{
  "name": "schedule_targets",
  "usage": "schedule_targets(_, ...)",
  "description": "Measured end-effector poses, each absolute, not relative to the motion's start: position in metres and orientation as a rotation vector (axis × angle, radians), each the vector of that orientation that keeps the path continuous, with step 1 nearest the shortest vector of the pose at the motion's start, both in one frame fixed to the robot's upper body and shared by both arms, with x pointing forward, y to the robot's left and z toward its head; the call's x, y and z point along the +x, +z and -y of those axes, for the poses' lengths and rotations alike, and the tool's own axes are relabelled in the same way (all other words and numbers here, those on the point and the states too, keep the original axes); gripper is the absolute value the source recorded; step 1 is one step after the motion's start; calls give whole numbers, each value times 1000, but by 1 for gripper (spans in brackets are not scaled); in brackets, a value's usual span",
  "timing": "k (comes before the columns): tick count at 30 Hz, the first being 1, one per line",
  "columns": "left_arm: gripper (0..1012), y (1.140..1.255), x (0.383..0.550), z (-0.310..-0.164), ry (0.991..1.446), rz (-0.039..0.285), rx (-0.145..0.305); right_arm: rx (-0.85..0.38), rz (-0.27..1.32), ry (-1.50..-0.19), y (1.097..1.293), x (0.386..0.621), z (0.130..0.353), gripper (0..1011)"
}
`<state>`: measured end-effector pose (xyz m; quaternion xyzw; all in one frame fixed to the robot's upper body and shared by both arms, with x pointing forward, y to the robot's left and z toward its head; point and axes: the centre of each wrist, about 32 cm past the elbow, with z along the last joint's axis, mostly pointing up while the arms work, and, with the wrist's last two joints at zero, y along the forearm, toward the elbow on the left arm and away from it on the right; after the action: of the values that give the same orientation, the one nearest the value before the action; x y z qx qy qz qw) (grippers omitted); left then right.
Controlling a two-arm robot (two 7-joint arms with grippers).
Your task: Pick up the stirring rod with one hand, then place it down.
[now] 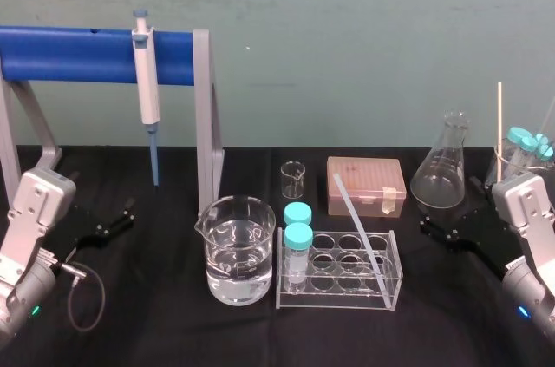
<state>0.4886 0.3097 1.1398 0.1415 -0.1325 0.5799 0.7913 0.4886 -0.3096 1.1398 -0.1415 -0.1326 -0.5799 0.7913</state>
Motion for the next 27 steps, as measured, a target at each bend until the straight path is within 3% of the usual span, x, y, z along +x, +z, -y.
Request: schedule_targets(27, 1000, 1140, 489, -310, 1248, 285, 304, -304, 285, -1248, 1140, 489, 310, 1003)
